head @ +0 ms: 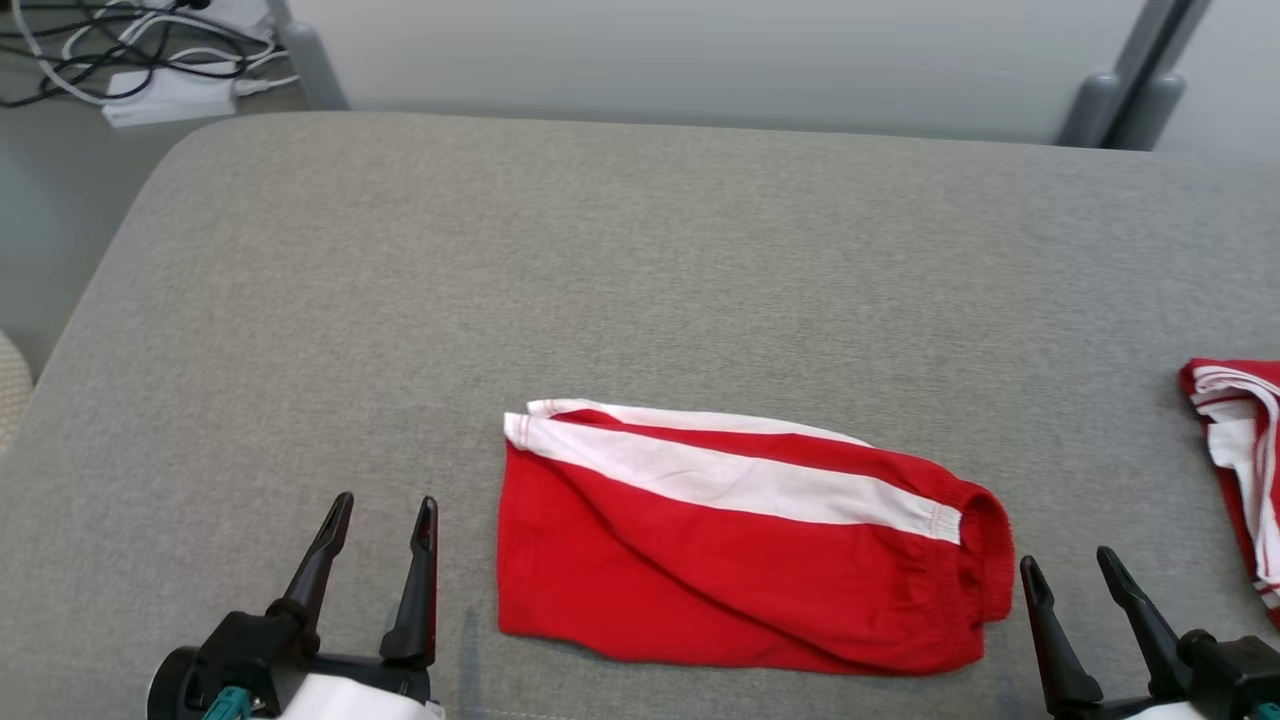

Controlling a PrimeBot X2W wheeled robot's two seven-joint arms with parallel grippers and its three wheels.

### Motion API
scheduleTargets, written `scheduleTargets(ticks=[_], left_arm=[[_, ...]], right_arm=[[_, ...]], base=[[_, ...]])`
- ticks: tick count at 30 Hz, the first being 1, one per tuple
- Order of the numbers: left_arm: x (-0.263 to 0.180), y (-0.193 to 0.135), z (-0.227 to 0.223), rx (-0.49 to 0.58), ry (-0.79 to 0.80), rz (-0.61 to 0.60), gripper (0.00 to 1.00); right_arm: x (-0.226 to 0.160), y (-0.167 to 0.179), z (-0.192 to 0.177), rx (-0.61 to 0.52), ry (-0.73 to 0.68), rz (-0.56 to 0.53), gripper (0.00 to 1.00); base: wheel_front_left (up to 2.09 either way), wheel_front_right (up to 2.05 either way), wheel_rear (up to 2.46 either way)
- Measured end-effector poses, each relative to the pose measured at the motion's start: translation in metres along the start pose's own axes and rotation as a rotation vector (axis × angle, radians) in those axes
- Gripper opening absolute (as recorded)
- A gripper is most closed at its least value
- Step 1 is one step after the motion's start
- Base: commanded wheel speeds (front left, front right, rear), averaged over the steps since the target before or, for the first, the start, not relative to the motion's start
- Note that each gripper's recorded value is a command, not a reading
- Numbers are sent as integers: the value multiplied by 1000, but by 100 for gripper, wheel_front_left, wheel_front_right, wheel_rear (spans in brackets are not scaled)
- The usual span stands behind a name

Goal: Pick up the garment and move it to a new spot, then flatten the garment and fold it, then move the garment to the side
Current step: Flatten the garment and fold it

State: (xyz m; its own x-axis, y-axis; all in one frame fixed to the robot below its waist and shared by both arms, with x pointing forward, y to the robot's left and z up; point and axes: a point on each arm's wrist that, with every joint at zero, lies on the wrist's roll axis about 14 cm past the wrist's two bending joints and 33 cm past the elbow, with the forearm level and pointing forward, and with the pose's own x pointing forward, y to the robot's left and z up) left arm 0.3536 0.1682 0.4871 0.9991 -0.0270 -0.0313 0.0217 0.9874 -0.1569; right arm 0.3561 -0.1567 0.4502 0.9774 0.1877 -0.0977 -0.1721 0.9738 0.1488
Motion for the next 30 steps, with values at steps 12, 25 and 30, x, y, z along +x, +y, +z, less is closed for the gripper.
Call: scheduleTargets(ticks=[12, 25, 30], left_arm=[[3, 7, -4, -21, -1, 33, 100], [12, 9, -6, -27, -4, 32, 100], [17, 1, -8, -18, -2, 0, 100]], right_arm=[[21, 27, -68, 84, 222, 101, 100], [25, 31, -81, 174, 263, 90, 0], [24, -10, -71, 209, 221, -39, 0]], base=[[0, 0, 0], [0, 0, 0], [0, 0, 0]])
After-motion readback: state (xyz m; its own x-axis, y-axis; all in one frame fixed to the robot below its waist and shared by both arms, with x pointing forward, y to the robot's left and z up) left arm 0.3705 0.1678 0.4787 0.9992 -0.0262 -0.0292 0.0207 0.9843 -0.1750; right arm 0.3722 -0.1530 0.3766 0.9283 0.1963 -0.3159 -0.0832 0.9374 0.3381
